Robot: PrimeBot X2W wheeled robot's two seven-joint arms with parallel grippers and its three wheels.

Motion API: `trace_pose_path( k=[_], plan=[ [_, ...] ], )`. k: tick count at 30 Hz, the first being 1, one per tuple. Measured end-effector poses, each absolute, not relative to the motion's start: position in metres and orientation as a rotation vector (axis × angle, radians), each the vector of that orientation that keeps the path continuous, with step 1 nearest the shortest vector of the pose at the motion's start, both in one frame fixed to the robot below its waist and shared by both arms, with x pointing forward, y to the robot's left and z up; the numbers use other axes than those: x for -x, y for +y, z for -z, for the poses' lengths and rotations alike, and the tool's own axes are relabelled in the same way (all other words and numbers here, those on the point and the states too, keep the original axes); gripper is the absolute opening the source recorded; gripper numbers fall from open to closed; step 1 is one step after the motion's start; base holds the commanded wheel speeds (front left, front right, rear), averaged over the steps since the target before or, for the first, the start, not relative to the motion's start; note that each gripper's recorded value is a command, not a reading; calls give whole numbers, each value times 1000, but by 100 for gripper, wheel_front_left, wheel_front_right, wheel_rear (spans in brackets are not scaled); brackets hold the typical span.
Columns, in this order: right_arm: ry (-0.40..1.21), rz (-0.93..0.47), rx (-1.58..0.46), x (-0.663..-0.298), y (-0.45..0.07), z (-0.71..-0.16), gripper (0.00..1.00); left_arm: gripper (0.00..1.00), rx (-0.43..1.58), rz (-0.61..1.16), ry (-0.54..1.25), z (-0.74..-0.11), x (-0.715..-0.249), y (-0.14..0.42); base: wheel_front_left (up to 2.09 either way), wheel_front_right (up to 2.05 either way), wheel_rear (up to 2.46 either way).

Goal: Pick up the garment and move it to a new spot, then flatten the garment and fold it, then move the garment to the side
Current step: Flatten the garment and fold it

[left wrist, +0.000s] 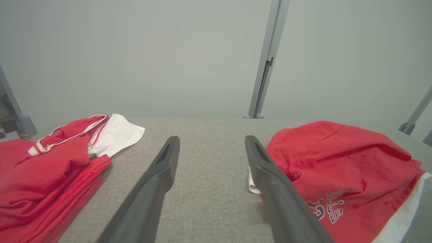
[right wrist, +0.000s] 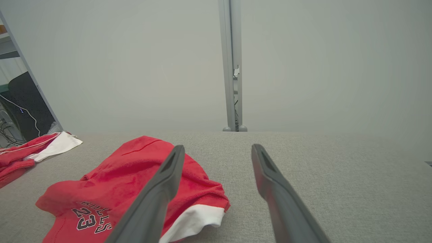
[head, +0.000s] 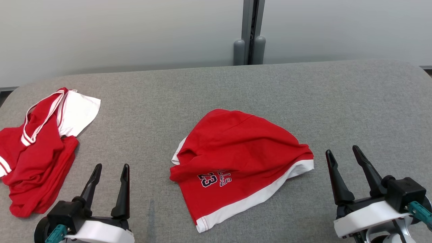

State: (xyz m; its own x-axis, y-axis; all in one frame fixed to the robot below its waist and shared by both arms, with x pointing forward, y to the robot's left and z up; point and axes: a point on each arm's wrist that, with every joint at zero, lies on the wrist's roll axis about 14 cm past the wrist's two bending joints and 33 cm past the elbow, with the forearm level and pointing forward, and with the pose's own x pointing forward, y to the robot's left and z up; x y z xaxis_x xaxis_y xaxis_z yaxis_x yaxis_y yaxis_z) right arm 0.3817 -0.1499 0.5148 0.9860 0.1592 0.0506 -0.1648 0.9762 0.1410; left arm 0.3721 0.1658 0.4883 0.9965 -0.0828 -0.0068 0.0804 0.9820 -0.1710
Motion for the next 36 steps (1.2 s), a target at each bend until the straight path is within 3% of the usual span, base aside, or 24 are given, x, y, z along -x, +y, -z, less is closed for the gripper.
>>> trace_pose_path(
  k=[13,20,29,30,32,33,36],
  plan=[
    [4,-137,-150,-390,-159,-500,100,100,173,84,34,-483,-377,165,0,0,0],
    [126,-148,-146,-407,-157,-458,100,100,179,92,47,-477,-390,162,0,0,0],
    [311,-236,-223,-405,-115,-400,100,100,187,78,87,-460,-399,164,0,0,0],
    [320,-243,-231,-405,-112,-397,60,100,186,77,88,-459,-399,164,0,0,0],
    [327,-249,-237,-406,-108,-393,9,100,188,77,100,-454,-400,164,0,0,0],
    [323,-250,-239,-407,-108,-393,0,100,186,79,104,-453,-400,164,0,0,0],
    [298,-244,-239,-412,-110,-398,0,100,187,89,98,-454,-405,161,0,0,0]
  ],
)
